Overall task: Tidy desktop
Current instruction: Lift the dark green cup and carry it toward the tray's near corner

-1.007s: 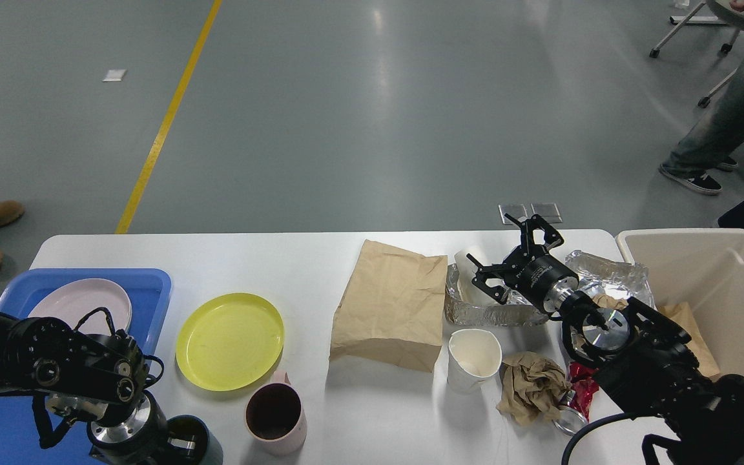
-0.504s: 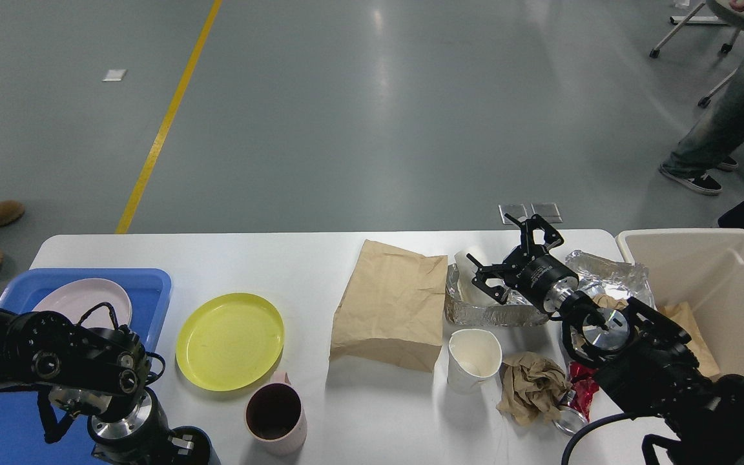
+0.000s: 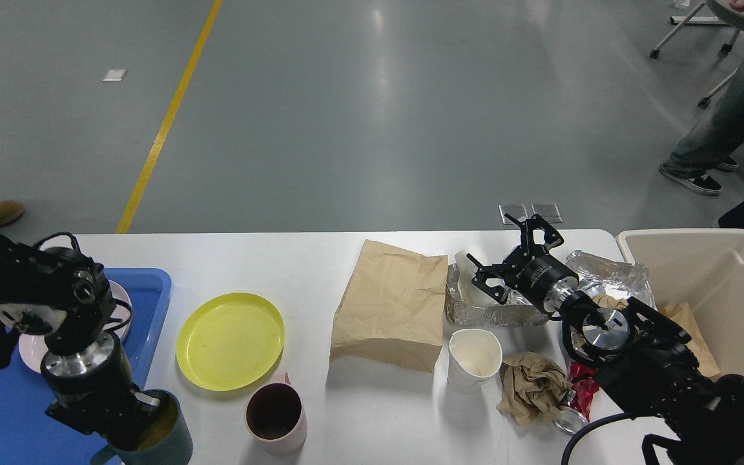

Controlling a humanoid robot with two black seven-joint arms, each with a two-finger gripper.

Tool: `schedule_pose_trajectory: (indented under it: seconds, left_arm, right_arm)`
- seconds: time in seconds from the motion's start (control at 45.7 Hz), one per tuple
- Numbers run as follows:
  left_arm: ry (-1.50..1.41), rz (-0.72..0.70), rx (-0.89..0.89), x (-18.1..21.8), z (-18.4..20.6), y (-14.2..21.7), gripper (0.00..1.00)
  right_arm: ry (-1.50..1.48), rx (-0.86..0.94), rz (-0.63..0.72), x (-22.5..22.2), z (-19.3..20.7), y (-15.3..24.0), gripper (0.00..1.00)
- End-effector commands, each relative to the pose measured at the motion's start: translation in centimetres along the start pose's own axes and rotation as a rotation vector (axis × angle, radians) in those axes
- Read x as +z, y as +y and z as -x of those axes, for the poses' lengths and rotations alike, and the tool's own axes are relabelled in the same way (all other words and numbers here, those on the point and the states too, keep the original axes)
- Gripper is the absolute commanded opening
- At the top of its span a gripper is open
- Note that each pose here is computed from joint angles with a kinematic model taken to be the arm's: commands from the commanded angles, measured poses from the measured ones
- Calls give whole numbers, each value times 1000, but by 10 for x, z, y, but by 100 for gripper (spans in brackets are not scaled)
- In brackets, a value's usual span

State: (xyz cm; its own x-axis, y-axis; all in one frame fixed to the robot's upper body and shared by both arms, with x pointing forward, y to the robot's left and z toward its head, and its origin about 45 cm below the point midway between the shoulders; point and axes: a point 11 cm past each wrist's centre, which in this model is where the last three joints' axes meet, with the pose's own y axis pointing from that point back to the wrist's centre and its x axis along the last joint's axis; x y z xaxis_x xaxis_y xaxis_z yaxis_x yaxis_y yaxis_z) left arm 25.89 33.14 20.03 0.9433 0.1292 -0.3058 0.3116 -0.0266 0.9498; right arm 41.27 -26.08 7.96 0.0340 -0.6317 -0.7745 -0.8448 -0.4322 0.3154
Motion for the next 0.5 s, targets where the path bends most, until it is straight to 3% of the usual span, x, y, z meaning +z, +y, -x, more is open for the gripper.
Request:
schedule_pose_trajectory:
  seconds: [0.0,0.175,0.482]
  left_arm:
    - [17,-7,5,-10,-2,37,0]
    - [39,21,12,-20,3,85,0]
    - [142,29,284,-51,7,188,0]
  right_arm:
    - [0,0,0,0,0,0,100]
    - [0,0,0,0,0,0,100]
    - [0,0,0,0,0,0,100]
